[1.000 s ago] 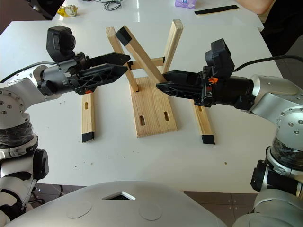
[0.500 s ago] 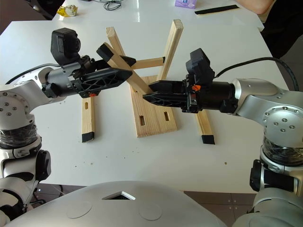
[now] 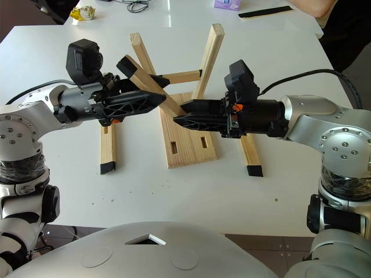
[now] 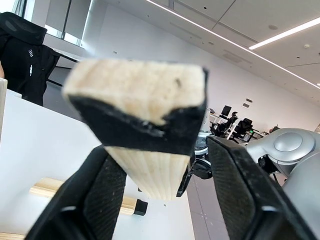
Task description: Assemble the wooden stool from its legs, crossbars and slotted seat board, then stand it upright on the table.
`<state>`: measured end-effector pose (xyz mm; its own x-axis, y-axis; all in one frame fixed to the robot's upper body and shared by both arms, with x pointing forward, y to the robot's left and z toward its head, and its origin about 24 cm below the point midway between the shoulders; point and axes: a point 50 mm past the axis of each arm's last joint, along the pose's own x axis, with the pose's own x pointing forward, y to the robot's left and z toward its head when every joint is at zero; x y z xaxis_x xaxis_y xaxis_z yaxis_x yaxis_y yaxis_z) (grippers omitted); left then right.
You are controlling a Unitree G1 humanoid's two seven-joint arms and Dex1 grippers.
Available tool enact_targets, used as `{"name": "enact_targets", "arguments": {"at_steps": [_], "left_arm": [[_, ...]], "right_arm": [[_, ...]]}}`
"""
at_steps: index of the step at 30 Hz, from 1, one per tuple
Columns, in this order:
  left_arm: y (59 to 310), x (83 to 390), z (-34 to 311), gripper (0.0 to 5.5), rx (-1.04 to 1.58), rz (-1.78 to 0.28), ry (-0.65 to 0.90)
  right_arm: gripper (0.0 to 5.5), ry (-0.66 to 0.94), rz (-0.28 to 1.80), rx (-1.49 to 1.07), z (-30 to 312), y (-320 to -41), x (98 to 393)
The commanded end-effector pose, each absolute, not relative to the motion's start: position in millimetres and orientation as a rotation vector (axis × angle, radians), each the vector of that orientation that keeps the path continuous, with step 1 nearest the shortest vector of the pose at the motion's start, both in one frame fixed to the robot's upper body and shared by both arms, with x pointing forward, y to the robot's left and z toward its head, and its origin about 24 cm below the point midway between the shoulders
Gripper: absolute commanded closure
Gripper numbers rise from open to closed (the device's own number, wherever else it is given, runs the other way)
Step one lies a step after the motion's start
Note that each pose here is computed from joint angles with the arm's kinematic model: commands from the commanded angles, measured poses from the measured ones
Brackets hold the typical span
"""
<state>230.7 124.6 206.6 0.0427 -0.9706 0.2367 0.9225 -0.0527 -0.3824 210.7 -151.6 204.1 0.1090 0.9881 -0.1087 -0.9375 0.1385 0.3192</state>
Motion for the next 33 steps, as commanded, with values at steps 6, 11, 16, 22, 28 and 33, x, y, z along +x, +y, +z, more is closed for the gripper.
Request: {"name": "enact_targets", "arguments": {"at_steps": [6,11,16,22,28,33], "left_arm": [[126,228,209,4.17,-0.495,-1.581,0.125],[127,226,208,4.17,-0.488,-1.601,0.135],[127,223,207,4.17,-0.477,-1.61,0.138],[126,223,206,4.17,-0.474,-1.61,0.134],[129,225,209,4.17,-0.473,-1.587,0.113],[137,231,213,4.17,-0.425,-1.543,0.091]], "right_arm": [[4.18,0.324,1.436,0.169,207,-151,211],[4.18,0.34,1.439,0.184,209,-154,212],[4.18,0.356,1.441,0.186,211,-155,214],[3.66,0.365,1.433,0.174,208,-152,216],[2.87,0.431,1.365,0.127,196,-162,216],[2.52,0.504,1.273,0.084,178,-178,216]]}}
